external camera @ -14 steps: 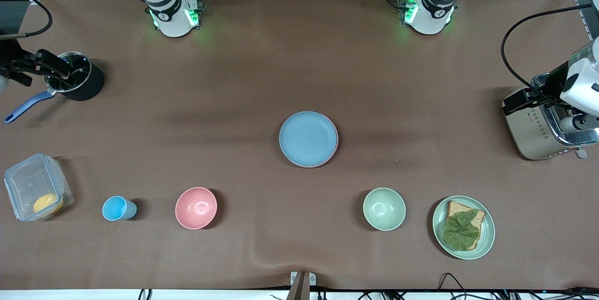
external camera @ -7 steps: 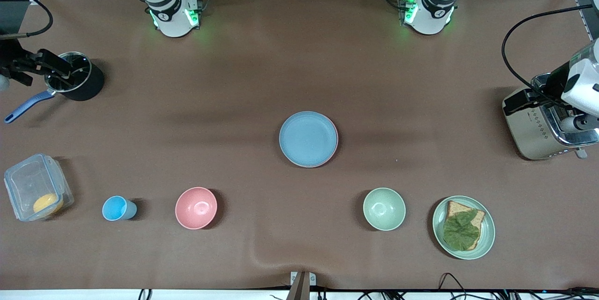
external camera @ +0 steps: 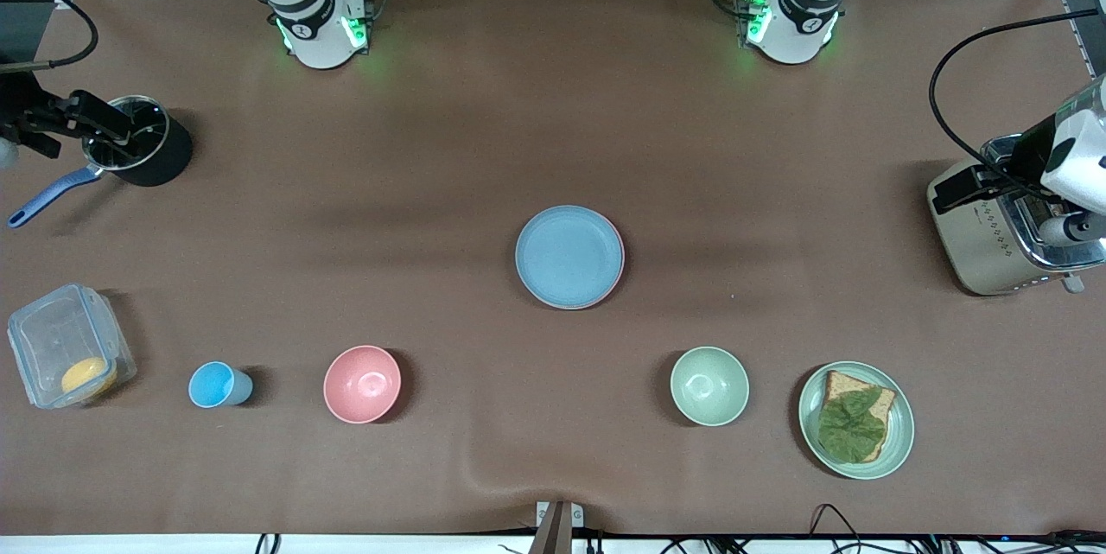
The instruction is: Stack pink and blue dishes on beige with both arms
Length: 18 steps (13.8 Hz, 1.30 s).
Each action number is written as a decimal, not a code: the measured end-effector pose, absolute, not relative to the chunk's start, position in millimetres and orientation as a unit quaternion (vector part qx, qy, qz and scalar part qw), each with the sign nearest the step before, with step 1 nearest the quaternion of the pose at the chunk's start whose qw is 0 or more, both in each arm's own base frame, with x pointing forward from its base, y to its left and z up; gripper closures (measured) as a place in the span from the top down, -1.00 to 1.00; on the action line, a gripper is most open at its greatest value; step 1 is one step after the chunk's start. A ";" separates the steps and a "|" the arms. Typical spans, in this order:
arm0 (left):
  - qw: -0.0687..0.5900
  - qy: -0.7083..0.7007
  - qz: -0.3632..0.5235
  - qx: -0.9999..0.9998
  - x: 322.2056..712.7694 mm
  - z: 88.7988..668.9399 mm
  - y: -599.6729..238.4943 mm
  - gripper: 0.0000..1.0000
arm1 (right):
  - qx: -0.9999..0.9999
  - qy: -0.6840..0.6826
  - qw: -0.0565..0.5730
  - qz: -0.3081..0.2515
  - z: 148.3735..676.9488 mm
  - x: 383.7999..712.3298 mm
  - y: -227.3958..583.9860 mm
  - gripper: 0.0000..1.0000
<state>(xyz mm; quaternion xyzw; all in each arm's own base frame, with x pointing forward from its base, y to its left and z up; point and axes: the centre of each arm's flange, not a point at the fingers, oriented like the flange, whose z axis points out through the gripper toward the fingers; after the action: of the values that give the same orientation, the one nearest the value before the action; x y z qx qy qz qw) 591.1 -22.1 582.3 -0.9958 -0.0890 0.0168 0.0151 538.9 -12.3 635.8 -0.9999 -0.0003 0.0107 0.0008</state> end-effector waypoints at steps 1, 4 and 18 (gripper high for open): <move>0.015 -0.089 0.017 -0.996 591.2 582.2 -22.0 1.00 | -1.000 0.000 0.001 0.012 635.5 538.6 -12.2 1.00; 0.012 -0.093 0.017 -0.995 591.3 582.0 -17.7 1.00 | -1.000 0.001 0.001 0.013 635.4 538.4 -13.0 1.00; -0.005 -0.091 -0.002 -0.996 581.5 606.8 -26.1 1.00 | -1.000 0.007 0.001 0.016 633.7 535.7 -19.2 1.00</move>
<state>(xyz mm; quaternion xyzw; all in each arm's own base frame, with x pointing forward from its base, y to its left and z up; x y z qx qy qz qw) 581.5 -26.1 606.8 -0.9959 -0.0906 -0.0016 -0.0048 535.7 -19.2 633.7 -0.9999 0.0073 0.0155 0.0011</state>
